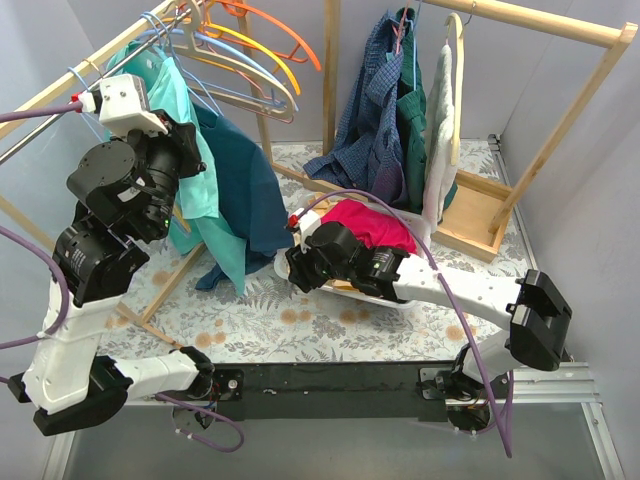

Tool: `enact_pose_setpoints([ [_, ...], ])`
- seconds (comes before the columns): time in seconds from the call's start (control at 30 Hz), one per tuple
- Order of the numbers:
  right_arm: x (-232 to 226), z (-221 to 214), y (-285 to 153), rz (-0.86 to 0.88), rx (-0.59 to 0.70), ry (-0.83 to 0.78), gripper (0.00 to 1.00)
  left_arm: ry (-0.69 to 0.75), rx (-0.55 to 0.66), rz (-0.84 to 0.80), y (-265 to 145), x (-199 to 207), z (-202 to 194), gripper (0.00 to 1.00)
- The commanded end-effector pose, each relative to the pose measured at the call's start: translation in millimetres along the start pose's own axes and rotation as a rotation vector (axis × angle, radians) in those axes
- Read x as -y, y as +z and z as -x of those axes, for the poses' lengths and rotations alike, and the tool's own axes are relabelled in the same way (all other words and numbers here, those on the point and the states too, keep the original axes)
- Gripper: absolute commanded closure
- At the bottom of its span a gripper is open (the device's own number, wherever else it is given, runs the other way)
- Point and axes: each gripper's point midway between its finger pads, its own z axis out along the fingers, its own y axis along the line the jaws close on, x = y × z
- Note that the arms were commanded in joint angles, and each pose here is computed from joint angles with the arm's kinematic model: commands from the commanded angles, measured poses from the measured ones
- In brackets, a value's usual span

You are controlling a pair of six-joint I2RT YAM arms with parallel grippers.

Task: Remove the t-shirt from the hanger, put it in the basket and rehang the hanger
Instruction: Pick up the hanger from the clothesline.

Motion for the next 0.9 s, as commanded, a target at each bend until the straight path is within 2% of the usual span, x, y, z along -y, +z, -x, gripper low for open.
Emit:
enact_pose_setpoints([
  [0.0,-12.0,22.3,-1.9,0.025,0.044,0.009,0.48,-0.009,0.089,-0.043,-12.5,-1.7,34.3,1.0],
  [0.3,-12.6,21.3,-0.8,0.026,0.042,0.011,0.48,-0.011,0.161,-0.131,-19.0,10.1,56.8,1.0],
  [0.43,-13.1,19.8,-0.4,0.026,0.032,0.01,0.47,-0.025,0.185,-0.121,-10.5,13.7,51.2,1.0],
  [0.57,-8.7,12.3,0.6,0.005,-0.007,0.003,0.48,-0.061,0.156,-0.032,12.7,12.0,13.3,1.0],
  [0.87,-6.1,-5.0,5.9,-0.02,-0.101,0.024,0.48,-0.23,0.258,0.179,36.8,-9.0,-15.0,1.0],
])
